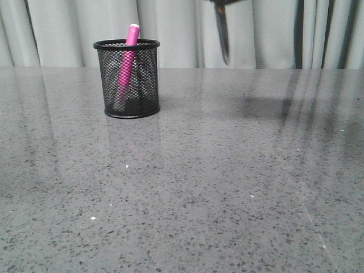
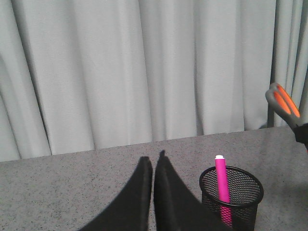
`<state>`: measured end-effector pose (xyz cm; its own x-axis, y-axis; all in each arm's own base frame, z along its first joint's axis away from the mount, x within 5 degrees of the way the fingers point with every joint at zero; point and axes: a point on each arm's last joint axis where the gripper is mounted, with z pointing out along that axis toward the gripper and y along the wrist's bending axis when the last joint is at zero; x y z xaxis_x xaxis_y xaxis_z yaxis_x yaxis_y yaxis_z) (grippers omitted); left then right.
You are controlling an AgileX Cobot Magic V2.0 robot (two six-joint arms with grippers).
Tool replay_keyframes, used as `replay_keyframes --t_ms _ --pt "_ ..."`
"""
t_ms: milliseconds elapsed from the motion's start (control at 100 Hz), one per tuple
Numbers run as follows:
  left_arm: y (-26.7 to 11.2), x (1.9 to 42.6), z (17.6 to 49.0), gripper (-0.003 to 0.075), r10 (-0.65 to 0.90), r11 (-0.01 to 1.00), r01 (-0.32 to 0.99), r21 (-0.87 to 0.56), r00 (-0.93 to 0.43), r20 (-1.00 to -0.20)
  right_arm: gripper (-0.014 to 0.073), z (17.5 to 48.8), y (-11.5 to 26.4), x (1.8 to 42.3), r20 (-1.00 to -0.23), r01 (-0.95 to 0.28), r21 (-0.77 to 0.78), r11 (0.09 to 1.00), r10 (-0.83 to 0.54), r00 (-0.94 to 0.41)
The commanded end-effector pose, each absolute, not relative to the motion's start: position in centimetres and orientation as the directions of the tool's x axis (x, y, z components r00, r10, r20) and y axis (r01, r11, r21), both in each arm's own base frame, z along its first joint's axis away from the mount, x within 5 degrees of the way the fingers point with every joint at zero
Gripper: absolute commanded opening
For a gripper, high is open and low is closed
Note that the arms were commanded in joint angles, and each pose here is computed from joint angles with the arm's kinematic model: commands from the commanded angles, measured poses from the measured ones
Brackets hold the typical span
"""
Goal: Put pen and scissors into bin
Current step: 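Lift the scissors blade-down with the right gripper over the mesh cup, then lower the scissors blades into the cup and open the right gripper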
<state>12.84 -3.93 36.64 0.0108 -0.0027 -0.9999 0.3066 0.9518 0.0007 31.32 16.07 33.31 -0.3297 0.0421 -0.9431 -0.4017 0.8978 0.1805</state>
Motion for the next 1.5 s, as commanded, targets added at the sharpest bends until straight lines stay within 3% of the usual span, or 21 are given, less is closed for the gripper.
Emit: replay_keyframes --t_ms 0,280,580,1490 --pt "-3.5 12.7 38.2 -0.0022 -0.047 0.962 0.271 -0.02 0.097 -0.994 -0.0076 37.2 16.9 30.6 -0.981 -0.467 0.194 0.863 0.169 -0.094" --pt "-3.5 12.7 38.2 -0.0022 -0.047 0.962 0.271 -0.02 0.097 -0.994 -0.0076 36.9 19.6 31.6 -0.945 -0.565 0.123 0.816 0.271 0.185" --pt "-3.5 12.7 38.2 -0.0022 -0.048 0.963 0.27 -0.02 0.098 -0.994 -0.0076 35.0 21.1 32.8 -0.911 -0.598 0.095 0.796 0.312 0.27" --pt "-3.5 12.7 38.2 -0.0022 -0.048 0.963 0.27 -0.02 0.098 -0.994 -0.0076 29.5 23.3 34.4 -0.969 -0.654 -0.028 0.756 0.142 0.205"
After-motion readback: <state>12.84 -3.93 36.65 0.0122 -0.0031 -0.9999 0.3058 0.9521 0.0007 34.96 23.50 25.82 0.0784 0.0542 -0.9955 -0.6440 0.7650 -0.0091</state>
